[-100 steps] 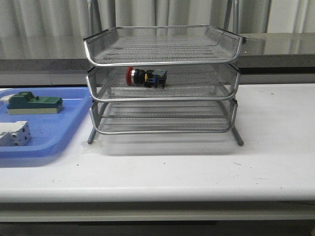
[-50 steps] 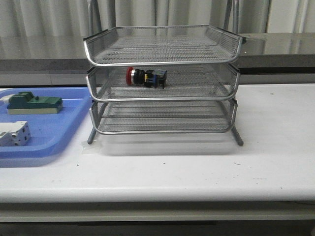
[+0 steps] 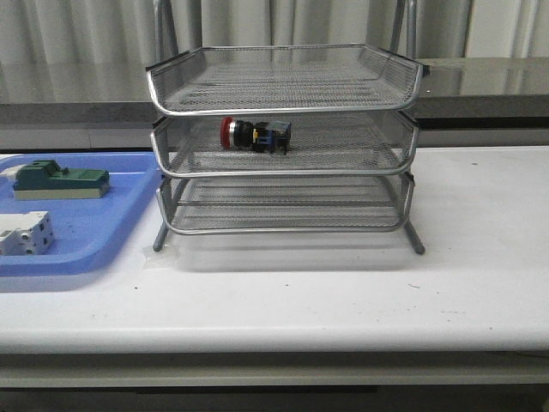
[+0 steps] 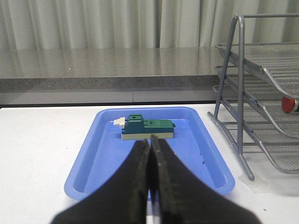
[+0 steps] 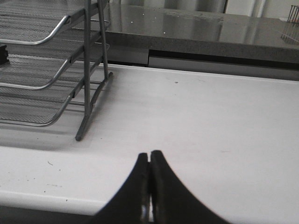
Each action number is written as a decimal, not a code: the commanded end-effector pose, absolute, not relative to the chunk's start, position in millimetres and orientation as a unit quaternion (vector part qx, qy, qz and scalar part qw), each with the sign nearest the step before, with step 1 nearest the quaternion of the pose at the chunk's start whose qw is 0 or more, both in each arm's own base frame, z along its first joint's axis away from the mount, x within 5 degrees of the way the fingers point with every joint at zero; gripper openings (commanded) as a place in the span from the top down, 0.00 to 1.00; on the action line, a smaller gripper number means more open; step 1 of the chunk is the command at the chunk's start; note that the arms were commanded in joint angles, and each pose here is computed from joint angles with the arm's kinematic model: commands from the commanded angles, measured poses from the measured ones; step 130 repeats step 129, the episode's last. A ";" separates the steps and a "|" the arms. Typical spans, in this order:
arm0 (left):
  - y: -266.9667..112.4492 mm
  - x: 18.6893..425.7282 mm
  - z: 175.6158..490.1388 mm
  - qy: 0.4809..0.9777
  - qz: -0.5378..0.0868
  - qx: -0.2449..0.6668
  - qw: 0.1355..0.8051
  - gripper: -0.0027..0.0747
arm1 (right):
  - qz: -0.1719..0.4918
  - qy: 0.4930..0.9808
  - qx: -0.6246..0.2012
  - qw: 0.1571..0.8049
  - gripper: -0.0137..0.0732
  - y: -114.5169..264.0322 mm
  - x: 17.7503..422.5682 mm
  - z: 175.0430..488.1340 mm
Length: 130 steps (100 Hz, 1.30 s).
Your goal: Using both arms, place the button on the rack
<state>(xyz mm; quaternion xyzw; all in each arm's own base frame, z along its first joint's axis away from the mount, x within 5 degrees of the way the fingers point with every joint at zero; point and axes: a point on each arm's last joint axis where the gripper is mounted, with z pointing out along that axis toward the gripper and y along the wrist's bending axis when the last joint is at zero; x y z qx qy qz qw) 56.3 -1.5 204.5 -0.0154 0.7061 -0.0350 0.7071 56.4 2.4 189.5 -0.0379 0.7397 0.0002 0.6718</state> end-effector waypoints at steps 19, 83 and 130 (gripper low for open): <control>-2.0 54.0 210.4 0.642 -0.048 -0.019 0.765 0.99 | 0.000 0.704 -0.035 0.709 0.91 2.5 55.5 197.9; -1.8 54.0 210.2 0.644 -0.055 -0.026 0.762 0.99 | 0.000 0.704 -0.035 0.709 0.91 2.5 55.5 197.9; -1.8 54.0 210.2 0.644 -0.055 -0.026 0.762 0.99 | 0.000 0.704 -0.035 0.709 0.91 2.5 55.5 197.9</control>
